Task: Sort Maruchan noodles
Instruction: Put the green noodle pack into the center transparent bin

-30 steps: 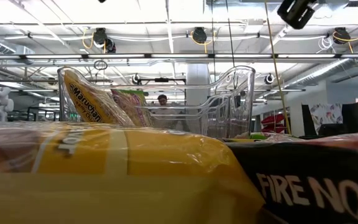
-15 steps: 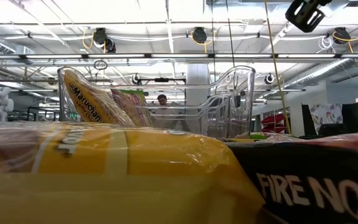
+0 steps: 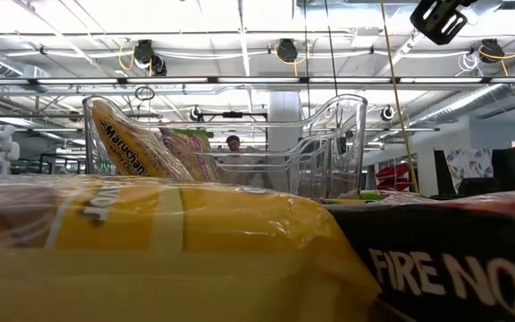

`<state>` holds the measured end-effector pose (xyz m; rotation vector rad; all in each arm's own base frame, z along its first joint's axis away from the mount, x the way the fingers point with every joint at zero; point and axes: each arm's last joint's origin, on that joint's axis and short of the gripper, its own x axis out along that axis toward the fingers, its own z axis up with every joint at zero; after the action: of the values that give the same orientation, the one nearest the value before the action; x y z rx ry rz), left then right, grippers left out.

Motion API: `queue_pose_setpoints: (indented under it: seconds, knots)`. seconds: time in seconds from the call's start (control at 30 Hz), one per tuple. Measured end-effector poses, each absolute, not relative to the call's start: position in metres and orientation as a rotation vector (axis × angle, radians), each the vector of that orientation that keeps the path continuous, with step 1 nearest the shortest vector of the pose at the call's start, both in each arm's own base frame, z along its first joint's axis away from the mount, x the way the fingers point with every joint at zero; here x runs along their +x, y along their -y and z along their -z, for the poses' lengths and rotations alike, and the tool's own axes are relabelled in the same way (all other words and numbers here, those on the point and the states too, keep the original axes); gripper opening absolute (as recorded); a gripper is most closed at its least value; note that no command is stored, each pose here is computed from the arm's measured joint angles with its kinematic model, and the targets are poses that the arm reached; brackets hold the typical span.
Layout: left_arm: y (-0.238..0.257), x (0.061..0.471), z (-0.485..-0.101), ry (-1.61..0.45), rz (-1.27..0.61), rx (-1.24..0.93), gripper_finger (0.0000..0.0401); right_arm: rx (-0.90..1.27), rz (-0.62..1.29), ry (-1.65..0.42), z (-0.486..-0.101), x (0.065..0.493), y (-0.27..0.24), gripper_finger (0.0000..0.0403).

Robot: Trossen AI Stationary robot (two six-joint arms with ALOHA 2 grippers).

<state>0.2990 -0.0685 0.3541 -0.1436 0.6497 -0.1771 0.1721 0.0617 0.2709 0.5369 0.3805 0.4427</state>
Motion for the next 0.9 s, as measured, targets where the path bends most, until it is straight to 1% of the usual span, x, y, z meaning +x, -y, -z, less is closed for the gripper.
queue_pose_setpoints:
  seconds: [0.2, 0.3, 0.4, 0.53, 0.67, 0.9]
  knots:
    - [0.069, 0.307, -0.342, -0.704, 0.223, -0.122, 0.0069, 0.554, -0.438, -0.384, -0.271, 0.172, -0.062, 0.0054]
    - [0.068, 0.312, -0.339, -0.697, 0.236, -0.062, 0.0077, 0.544, -0.440, -0.378, -0.271, 0.172, -0.061, 0.0054]
    - [0.067, 0.315, -0.336, -0.685, 0.233, 0.035, 0.0078, 0.517, -0.445, -0.362, -0.273, 0.170, -0.061, 0.0054]
    - [0.065, 0.320, -0.330, -0.697, 0.173, 0.153, 0.0079, 0.460, -0.461, -0.315, -0.278, 0.165, -0.059, 0.0054]
    - [0.066, 0.332, -0.316, -0.720, 0.134, 0.182, 0.0079, 0.419, -0.484, -0.233, -0.288, 0.154, -0.055, 0.0054]
    - [0.094, 0.352, -0.285, -0.761, 0.180, 0.178, 0.0079, 0.403, -0.504, -0.151, -0.300, 0.135, -0.049, 0.0054]
